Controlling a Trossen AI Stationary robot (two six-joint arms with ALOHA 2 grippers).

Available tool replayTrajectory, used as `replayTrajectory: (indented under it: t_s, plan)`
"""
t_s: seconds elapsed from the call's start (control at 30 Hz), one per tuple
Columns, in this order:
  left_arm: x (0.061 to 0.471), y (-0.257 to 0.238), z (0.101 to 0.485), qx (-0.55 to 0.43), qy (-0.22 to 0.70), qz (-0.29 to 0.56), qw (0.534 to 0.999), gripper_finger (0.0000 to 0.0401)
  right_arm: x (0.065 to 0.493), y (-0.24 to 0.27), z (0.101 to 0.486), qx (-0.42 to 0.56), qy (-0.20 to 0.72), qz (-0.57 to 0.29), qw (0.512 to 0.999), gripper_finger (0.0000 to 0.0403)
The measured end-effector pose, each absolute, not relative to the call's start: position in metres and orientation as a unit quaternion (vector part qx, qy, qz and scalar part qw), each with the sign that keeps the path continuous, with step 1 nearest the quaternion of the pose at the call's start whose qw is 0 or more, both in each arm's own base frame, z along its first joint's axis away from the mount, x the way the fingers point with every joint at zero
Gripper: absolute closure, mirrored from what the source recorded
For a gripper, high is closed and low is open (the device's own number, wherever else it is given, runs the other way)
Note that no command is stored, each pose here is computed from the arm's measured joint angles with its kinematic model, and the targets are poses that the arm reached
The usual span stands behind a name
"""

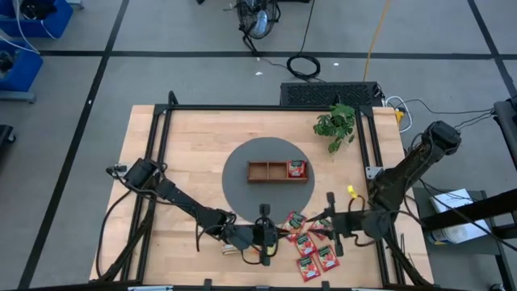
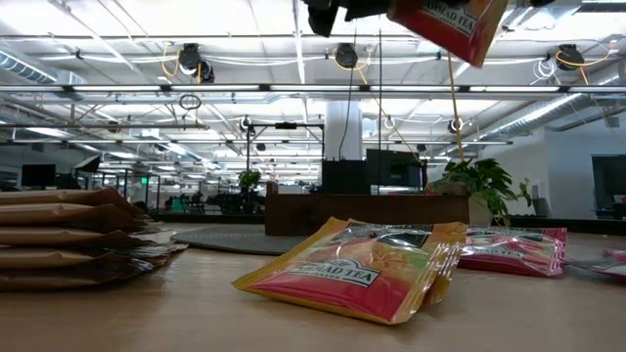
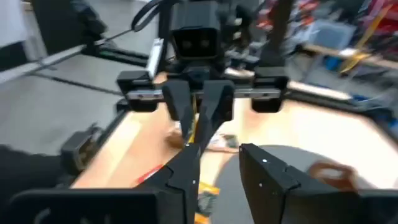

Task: Pick & Place Tea
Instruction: Put the yellow tea bag into the middle compartment of the wooden organizer

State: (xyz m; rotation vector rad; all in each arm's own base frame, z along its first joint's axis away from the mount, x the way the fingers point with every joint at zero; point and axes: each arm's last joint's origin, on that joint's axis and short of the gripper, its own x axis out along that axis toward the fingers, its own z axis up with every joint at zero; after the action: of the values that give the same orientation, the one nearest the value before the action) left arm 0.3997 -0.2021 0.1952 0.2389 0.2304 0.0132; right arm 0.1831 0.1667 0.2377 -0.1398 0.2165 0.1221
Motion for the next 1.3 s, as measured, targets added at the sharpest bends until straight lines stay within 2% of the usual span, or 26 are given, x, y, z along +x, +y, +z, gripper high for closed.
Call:
replayTrajectory:
  t_s: [0.3,0.5,0.67,0.97,1.13,1.3]
  plan:
    - [0.402,-0.192,0.189,0.095,0.143,0.039,0.984,0.0393,0.198,0.149,0.225,-0.02,0.185,0.107,0.977,0.0234]
    - [0.404,-0.186,0.187,0.082,0.156,0.048,0.983,0.0388,0.206,0.139,0.224,-0.006,0.222,0.078,0.972,0.0168]
    - [0.405,-0.182,0.186,0.074,0.158,0.054,0.983,0.0393,0.217,0.134,0.223,-0.005,0.24,0.06,0.969,0.0146]
    - [0.405,-0.181,0.184,0.07,0.167,0.056,0.982,0.0392,0.248,0.133,0.205,-0.012,0.274,0.048,0.96,0.0163]
    - [0.404,-0.18,0.181,0.074,0.183,0.058,0.979,0.0389,0.251,0.133,0.209,-0.036,0.266,0.055,0.962,0.0206]
    - [0.404,-0.179,0.181,0.072,0.185,0.059,0.978,0.0389,0.25,0.135,0.213,-0.022,0.267,0.1,0.958,0.0258]
